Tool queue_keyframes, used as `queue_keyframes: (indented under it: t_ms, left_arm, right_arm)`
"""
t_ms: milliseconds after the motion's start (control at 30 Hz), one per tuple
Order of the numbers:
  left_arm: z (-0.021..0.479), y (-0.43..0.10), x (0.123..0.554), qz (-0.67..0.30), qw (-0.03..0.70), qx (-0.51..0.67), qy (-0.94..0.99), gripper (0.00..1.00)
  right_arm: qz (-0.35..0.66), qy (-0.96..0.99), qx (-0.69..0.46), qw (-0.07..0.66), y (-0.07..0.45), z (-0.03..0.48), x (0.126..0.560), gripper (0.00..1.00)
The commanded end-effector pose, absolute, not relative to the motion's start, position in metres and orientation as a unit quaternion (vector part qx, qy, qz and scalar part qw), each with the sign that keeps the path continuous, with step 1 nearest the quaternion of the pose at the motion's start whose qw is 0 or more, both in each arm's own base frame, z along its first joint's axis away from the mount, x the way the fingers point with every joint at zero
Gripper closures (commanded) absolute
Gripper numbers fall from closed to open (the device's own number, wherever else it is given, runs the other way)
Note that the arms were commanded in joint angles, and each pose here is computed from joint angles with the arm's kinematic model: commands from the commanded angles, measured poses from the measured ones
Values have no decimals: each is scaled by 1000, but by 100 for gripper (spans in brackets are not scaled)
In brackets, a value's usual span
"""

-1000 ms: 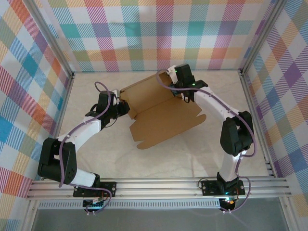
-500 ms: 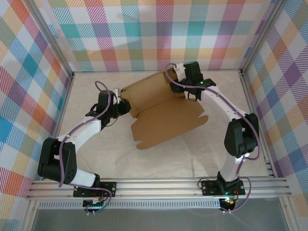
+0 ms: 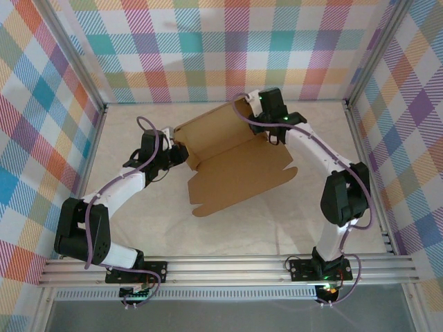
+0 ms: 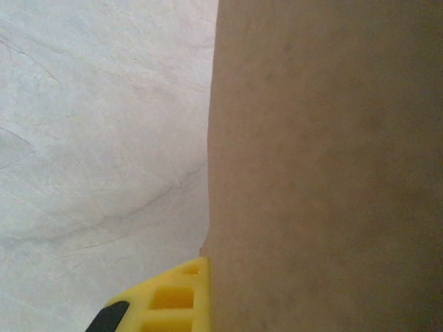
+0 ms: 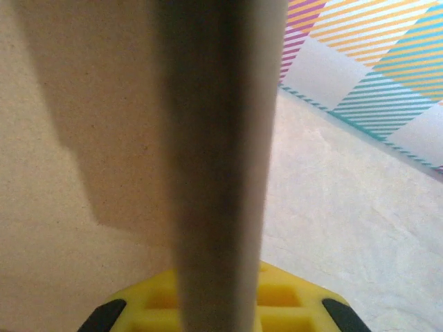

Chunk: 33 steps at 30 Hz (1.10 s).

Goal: Fold the paper box

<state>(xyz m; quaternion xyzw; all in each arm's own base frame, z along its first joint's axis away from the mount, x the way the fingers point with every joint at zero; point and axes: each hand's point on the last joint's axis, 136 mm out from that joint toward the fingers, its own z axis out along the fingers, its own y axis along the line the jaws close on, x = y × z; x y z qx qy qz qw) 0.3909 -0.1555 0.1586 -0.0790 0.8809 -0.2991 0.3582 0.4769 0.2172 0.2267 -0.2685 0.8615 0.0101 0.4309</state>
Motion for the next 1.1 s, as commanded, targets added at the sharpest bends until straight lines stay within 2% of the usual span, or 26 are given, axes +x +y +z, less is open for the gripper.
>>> queue_keyframes:
  t_ms: [0, 200, 233, 267, 300, 367, 400, 433, 700, 733, 767, 867, 1067]
  left_arm:
    - [194, -176, 399, -349, 391, -45, 850, 100]
    - [193, -176, 399, -350, 388, -48, 851, 100]
    - [193, -176, 399, -350, 388, -48, 851, 100]
    - [192, -176, 399, -349, 388, -49, 852, 100]
    - [192, -176, 399, -348, 388, -49, 852, 100]
    - [193, -176, 399, -349, 389, -48, 851, 100]
    - [192, -176, 399, -349, 387, -48, 852, 100]
    - [192, -176, 399, -349, 388, -48, 852, 100]
    - [189, -177, 400, -352, 384, -51, 852, 100]
    - [190, -177, 400, -352, 384, -51, 852, 100]
    - [190, -177, 400, -351, 385, -51, 852, 100]
    - [188, -176, 400, -346, 383, -53, 855, 100]
    - [185, -174, 401, -342, 380, -56, 858, 100]
  right_arm:
    - [-55, 858, -289, 420, 225, 213, 477, 100]
    - [-116, 845, -288, 435, 226, 210, 483, 100]
    - [-115, 845, -283, 438, 226, 210, 483, 91]
    - [-111, 846, -281, 440, 227, 211, 483, 76]
    - [-109, 845, -282, 441, 228, 212, 483, 72]
    - [-108, 845, -281, 442, 229, 212, 482, 82]
    - [-112, 845, -282, 441, 227, 212, 483, 97]
    - [-116, 843, -281, 443, 227, 212, 483, 100]
    - [-149, 840, -283, 438, 228, 203, 483, 100]
    - [-141, 841, -281, 440, 230, 204, 483, 90]
    - [-127, 843, -282, 441, 232, 205, 481, 77]
    - [-104, 843, -277, 450, 238, 213, 479, 73]
    - [-72, 841, -280, 457, 245, 223, 473, 59]
